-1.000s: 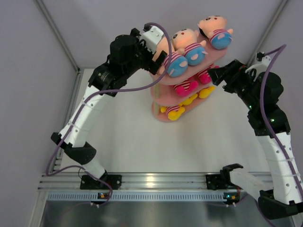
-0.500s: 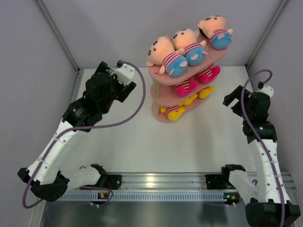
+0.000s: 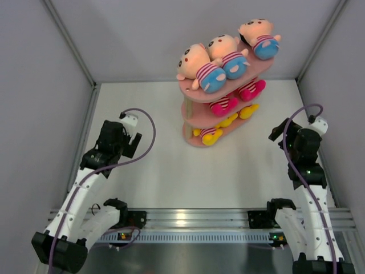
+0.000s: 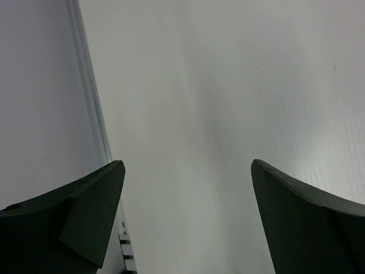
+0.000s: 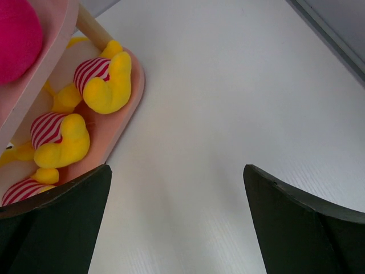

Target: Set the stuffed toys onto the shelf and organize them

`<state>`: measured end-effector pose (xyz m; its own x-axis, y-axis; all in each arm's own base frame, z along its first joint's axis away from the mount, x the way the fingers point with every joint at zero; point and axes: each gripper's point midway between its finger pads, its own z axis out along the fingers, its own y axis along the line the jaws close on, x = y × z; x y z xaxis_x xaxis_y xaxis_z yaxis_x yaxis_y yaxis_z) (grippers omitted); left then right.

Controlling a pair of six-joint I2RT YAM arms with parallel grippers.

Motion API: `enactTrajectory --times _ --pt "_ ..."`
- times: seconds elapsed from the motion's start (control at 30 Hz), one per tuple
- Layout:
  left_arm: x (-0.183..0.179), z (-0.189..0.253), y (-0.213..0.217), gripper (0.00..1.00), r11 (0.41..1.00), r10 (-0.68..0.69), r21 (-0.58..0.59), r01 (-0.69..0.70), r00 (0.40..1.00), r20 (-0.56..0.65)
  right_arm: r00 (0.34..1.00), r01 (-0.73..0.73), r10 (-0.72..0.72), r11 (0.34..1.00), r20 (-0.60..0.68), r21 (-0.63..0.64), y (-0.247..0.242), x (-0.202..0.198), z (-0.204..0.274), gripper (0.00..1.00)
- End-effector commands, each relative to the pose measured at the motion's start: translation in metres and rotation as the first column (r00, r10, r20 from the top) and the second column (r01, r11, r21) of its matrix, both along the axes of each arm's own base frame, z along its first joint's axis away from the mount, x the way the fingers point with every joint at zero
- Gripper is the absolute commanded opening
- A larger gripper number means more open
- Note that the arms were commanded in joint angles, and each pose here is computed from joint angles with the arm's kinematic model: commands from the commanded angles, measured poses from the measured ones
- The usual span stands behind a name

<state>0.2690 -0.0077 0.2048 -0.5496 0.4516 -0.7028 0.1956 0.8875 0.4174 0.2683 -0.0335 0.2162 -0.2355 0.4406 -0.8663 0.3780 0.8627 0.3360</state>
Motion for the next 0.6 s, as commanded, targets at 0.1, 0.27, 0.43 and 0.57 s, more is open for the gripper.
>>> enactTrajectory --times 0.1,0.27,0.43,0.57 --pt "-0.012 -0.032 0.001 0.99 0.991 0.002 -0.130 0.002 1.000 0.031 0.995 0.014 -0.015 1.000 0.097 0.010 -0.002 -0.006 0.003 0.99" --pt "-0.021 -0.037 -0.002 0.99 0.984 -0.039 -0.170 0.046 0.998 0.045 0.993 0.006 -0.006 1.000 0.118 0.006 0.000 -0.013 -0.008 1.00" --pt "-0.021 -0.043 -0.001 0.99 0.986 -0.049 -0.157 0.053 0.998 0.026 0.988 -0.017 0.015 1.000 0.152 0.014 0.005 -0.016 -0.008 0.99" --pt "-0.021 -0.046 -0.001 0.99 0.987 -0.060 -0.151 0.061 0.998 0.014 0.987 -0.013 0.011 1.000 0.159 0.012 0.004 -0.016 -0.009 1.00"
